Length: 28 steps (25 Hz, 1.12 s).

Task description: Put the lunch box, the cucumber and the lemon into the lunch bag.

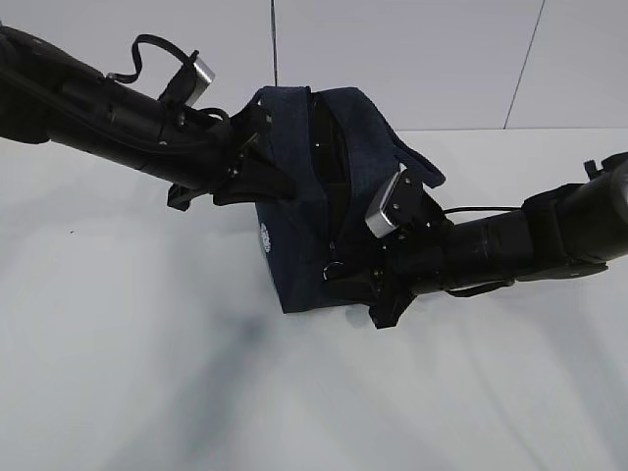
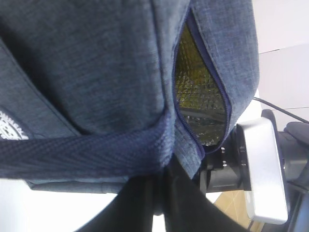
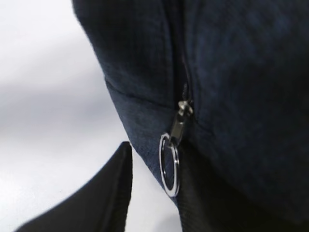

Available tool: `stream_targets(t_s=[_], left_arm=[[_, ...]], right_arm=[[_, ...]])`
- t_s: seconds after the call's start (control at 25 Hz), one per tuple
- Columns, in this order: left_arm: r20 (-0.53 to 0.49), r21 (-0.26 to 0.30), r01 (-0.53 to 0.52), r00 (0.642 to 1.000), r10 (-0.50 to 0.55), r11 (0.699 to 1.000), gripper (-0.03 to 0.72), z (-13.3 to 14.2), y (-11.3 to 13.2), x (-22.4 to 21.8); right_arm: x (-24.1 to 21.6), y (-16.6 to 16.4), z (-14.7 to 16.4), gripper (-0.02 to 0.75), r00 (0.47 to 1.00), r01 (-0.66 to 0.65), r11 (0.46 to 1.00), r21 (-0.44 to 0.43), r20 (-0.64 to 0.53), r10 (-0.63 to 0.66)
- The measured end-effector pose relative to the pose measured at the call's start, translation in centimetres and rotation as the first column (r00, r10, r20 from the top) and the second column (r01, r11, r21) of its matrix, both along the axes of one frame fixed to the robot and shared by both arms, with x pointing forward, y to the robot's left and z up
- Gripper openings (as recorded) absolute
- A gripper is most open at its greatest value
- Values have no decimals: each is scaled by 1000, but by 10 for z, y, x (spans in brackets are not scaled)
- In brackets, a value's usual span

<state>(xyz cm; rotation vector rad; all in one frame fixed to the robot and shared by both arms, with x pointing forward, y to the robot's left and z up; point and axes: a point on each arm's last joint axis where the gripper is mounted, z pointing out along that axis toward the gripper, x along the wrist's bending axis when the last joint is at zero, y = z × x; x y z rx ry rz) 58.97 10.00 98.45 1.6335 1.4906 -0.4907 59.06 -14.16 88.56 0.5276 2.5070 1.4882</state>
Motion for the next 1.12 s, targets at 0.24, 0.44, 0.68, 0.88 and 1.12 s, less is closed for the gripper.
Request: stream_targets(t_s=[0.24, 0.44, 0.68, 0.88, 1.12], left_arm=[[0, 0, 0, 1000, 0, 1000, -5, 0, 0, 0], [0, 0, 0, 1000, 0, 1000, -5, 0, 0, 0], [-1, -2, -1, 1000, 1, 1000, 1, 0, 0, 0], [-1, -2, -1, 1000, 1, 1000, -5, 0, 0, 0], [-1, -2, -1, 1000, 1, 1000, -5, 0, 0, 0]], right_arm=[[0, 0, 0, 192, 1000, 2, 1000, -1, -2, -2], [1, 0, 0, 32, 1000, 5, 1000, -5, 0, -5], [1, 0, 0, 1, 1000, 6, 1000, -6, 0, -6], [1, 0, 0, 1, 1000, 7, 1000, -5, 0, -7], [1, 0, 0, 1, 1000, 7, 1000, -5, 0, -7]])
